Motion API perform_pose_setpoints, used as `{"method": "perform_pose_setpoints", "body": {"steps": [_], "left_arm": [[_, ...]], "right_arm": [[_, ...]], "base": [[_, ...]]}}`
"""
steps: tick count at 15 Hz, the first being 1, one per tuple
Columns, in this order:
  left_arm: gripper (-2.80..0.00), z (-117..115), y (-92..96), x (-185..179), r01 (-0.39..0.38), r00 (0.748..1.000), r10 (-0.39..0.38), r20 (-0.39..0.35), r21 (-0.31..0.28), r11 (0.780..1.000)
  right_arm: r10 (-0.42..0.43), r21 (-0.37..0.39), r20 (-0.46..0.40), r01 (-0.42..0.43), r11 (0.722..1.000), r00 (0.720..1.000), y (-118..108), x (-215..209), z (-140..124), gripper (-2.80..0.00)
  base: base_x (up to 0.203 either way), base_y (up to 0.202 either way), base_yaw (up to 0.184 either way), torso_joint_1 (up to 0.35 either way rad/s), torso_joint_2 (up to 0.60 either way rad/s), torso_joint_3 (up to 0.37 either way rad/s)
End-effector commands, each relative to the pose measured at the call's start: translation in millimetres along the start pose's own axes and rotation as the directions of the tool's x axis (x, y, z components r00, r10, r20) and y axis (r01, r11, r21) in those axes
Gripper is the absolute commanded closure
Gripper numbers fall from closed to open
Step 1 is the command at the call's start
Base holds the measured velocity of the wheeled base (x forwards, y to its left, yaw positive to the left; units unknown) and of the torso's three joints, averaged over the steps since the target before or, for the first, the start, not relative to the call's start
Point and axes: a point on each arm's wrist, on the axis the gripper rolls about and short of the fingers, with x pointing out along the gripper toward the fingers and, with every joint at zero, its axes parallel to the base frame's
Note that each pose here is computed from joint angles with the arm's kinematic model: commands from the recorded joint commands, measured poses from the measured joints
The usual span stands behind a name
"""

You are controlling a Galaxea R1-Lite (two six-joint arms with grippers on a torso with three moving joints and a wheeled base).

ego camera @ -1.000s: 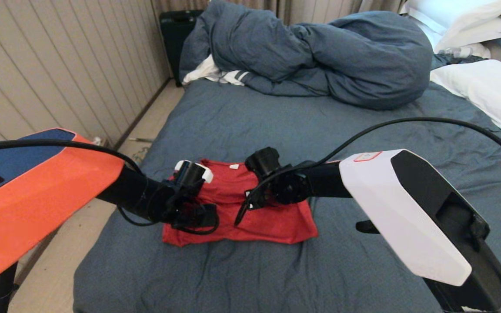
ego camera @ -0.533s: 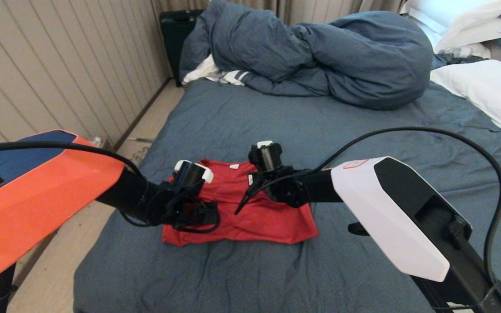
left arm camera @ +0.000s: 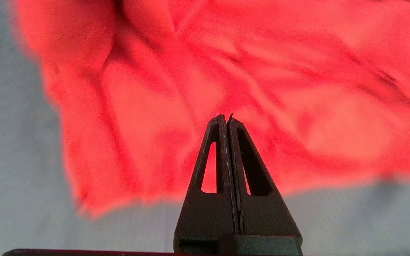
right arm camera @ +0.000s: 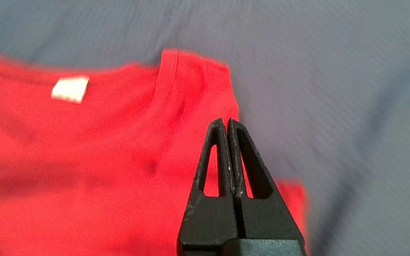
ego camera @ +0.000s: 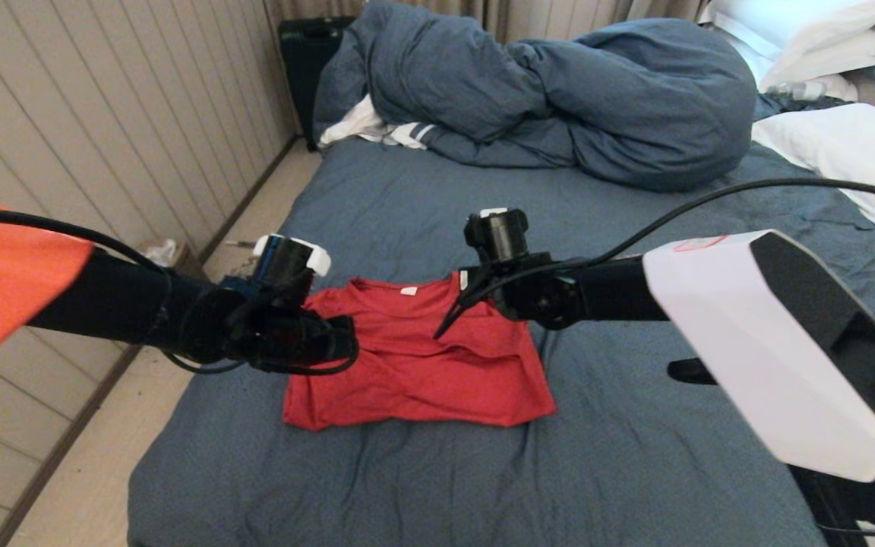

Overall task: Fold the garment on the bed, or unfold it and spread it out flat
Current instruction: Fold the red T-shirt

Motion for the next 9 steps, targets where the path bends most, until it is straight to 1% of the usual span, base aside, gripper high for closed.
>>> {"method": "perform_pose_setpoints", "body": {"steps": [1,2,3,4,5,6,7,8,9], "left_arm": [[0.0,14,7.3,-48,0.119,0.993,-0.119,-0.017,0.002,0.993],[0.0,15,17.3,-55,0.193,0.978,-0.193,-0.084,-0.005,0.981],[0.0,16,31.0,-58,0.236,0.961,-0.239,-0.137,-0.033,0.971],[0.0,13,41.6,-53,0.225,0.958,-0.231,-0.173,-0.056,0.973],[0.0,8,49.6,-45,0.205,0.956,-0.216,-0.201,-0.071,0.976],[0.0,5,56.1,-42,0.192,0.954,-0.202,-0.219,-0.068,0.979],[-1.54,-1,59.4,-38,0.187,0.952,-0.195,-0.237,-0.058,0.981],[-2.8,-3,61.0,-35,0.188,0.949,-0.193,-0.248,-0.047,0.981],[-2.8,-3,61.0,-34,0.19,0.949,-0.196,-0.249,-0.047,0.981]], "right_arm": [[0.015,0.014,-0.021,-0.015,1.0,1.0,-24,-44,28,0.0],[0.042,0.008,-0.101,-0.041,0.999,0.994,-35,-56,21,0.0],[0.063,0.011,-0.197,-0.062,0.998,0.978,-47,-60,6,0.0],[0.066,0.017,-0.273,-0.064,0.998,0.96,-57,-60,-9,0.0],[0.063,0.027,-0.328,-0.057,0.998,0.943,-65,-60,-21,0.0],[0.058,0.034,-0.378,-0.049,0.998,0.924,-72,-59,-33,0.0],[0.061,0.036,-0.424,-0.051,0.998,0.904,-76,-61,-46,-2.8],[0.078,0.044,-0.456,-0.065,0.997,0.886,-79,-64,-54,-2.8],[0.108,0.061,-0.478,-0.089,0.994,0.872,-80,-69,-59,-2.8]], "base": [[0.0,0.0,0.0,0.0,0.0,0.0],[0.0,0.0,0.0,0.0,0.0,0.0],[0.0,0.0,0.0,0.0,0.0,0.0],[0.0,0.0,0.0,0.0,0.0,0.0],[0.0,0.0,0.0,0.0,0.0,0.0],[0.0,0.0,0.0,0.0,0.0,0.0],[0.0,0.0,0.0,0.0,0.0,0.0],[0.0,0.0,0.0,0.0,0.0,0.0],[0.0,0.0,0.0,0.0,0.0,0.0]]}}
